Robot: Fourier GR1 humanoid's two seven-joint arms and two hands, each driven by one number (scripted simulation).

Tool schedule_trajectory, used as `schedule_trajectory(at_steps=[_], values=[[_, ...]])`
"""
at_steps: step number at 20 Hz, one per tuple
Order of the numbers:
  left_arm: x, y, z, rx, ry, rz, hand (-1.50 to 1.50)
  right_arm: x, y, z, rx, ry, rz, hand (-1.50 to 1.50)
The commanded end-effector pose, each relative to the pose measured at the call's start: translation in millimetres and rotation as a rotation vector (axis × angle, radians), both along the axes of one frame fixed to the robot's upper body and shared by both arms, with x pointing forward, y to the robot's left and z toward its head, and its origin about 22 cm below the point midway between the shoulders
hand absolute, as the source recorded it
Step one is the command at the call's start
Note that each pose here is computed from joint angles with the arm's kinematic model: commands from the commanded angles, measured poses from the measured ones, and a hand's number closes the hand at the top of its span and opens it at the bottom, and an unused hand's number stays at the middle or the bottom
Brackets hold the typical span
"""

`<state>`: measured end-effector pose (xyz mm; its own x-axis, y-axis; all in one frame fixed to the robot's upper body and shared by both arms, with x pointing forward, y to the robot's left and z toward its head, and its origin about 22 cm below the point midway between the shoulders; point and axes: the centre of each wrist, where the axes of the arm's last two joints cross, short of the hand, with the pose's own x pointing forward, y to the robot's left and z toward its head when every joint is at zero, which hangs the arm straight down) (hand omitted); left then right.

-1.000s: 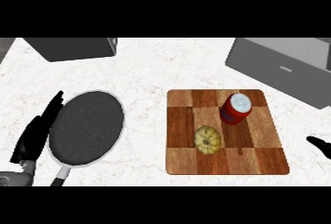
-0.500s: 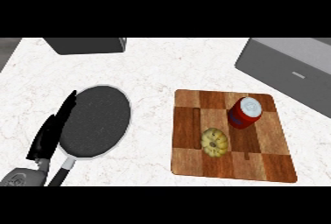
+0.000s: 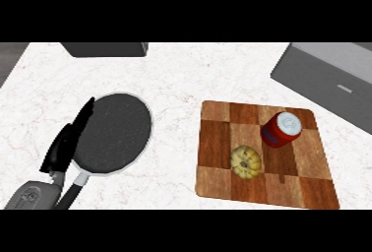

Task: Pick the can from the cutting board and place it in the cardboard box

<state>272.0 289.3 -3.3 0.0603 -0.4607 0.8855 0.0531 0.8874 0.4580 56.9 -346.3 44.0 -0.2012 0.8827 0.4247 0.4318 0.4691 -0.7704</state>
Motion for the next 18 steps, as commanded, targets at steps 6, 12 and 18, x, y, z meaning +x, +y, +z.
schedule_trajectory(at_steps=[6, 12, 18], values=[[-0.4, -18, -6, -0.003, -0.003, -0.047, 0.0, 19, 53, 24, -0.097, 0.15, -0.204, -1.5], [10.6, -21, -2, -0.003, 0.0, -0.027, 0.0, 52, 79, 37, -0.064, 0.225, -0.195, -1.5], [2.8, -17, -14, -0.021, -0.005, -0.03, 0.0, 89, 91, 20, -0.058, 0.29, -0.149, -1.5]])
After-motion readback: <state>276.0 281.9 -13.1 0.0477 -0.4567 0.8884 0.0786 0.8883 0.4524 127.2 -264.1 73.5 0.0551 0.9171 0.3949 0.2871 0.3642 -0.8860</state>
